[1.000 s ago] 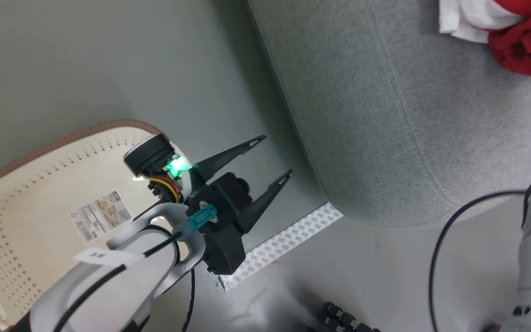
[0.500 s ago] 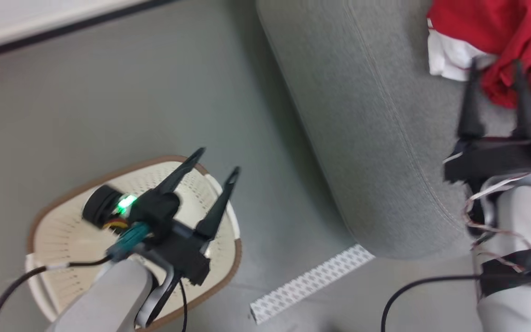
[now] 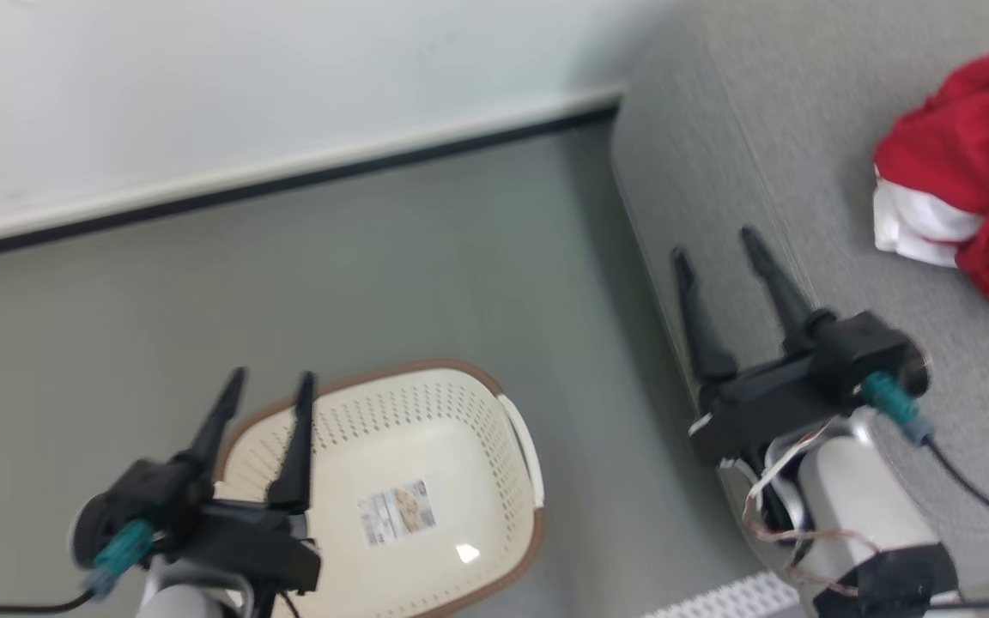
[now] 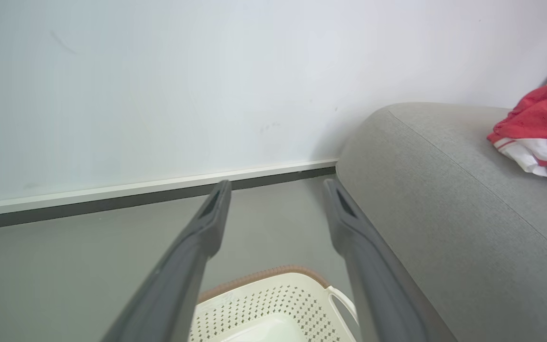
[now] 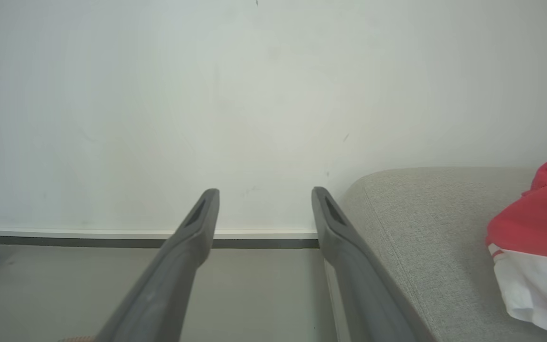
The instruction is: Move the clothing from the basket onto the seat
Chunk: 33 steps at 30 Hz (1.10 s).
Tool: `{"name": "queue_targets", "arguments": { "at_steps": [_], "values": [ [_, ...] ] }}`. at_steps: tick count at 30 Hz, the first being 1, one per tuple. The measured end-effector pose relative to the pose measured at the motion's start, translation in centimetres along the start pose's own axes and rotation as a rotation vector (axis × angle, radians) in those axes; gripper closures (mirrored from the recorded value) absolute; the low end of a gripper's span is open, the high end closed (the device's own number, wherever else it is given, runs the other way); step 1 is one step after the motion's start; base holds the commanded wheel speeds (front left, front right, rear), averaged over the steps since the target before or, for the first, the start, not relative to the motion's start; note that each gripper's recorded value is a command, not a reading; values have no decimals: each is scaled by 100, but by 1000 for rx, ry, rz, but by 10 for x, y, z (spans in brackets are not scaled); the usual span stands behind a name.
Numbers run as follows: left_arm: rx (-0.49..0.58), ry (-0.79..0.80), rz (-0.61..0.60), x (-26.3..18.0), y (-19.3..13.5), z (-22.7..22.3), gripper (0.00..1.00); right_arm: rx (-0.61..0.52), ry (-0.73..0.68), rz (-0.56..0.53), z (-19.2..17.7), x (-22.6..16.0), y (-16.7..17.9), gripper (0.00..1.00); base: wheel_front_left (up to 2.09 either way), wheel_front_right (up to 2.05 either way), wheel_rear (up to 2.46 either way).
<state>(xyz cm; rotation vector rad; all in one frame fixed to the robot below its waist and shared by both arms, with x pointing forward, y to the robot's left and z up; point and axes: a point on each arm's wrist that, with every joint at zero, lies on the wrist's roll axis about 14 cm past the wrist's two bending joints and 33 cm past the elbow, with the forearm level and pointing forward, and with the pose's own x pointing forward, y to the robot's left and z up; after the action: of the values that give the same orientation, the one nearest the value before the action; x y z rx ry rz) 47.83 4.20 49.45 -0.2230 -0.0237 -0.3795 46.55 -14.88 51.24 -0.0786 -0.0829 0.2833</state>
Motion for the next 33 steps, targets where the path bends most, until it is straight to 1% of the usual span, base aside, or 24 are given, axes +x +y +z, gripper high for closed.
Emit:
{"name": "queue_targets", "arguments": {
  "at_steps": [1, 2, 3, 7, 9, 10, 13, 16, 20, 27, 30, 33],
  "values": [
    [0, 0, 0, 0, 0, 0, 0, 0, 0, 0, 0, 0, 0, 0, 0, 0, 0],
    [6, -54, 69, -11, 16, 22, 0, 23, -20, 46, 7, -3, 19, 0, 0, 0, 0],
    [6, -54, 69, -11, 16, 22, 0, 23, -20, 46, 7, -3, 19, 0, 0, 0, 0],
    [42, -110, 168, -45, 38, 47, 0, 59, -42, 111, 17, -17, 49, 0, 0, 0, 0],
    [54, -138, 222, -63, 49, 58, 0, 66, -60, 123, 25, -25, 54, 0, 0, 0, 0],
    [67, -159, 266, -82, 57, 67, 0, 65, -73, 133, 31, -32, 60, 0, 0, 0, 0],
    [85, -182, 327, -111, 63, 75, 0, 64, -104, 142, 43, -44, 66, 0, 0, 0, 0],
    [136, -230, 365, -133, 69, 93, 0, 57, -151, 135, 59, -54, 67, 0, 0, 0, 0],
    [199, -273, 367, -156, 66, 109, 0, 63, -195, 107, 72, -69, 67, 0, 0, 0, 0],
    [209, -274, 366, -182, 61, 107, 0, 86, -185, 65, 65, -100, 70, 0, 0, 0, 0],
    [214, -267, 353, -186, 58, 104, 0, 90, -179, 65, 63, -108, 73, 0, 0, 0, 0],
    [210, -231, 325, -188, 54, 92, 0, 90, -163, 71, 58, -116, 77, 0, 0, 0, 0]
  ]
}}
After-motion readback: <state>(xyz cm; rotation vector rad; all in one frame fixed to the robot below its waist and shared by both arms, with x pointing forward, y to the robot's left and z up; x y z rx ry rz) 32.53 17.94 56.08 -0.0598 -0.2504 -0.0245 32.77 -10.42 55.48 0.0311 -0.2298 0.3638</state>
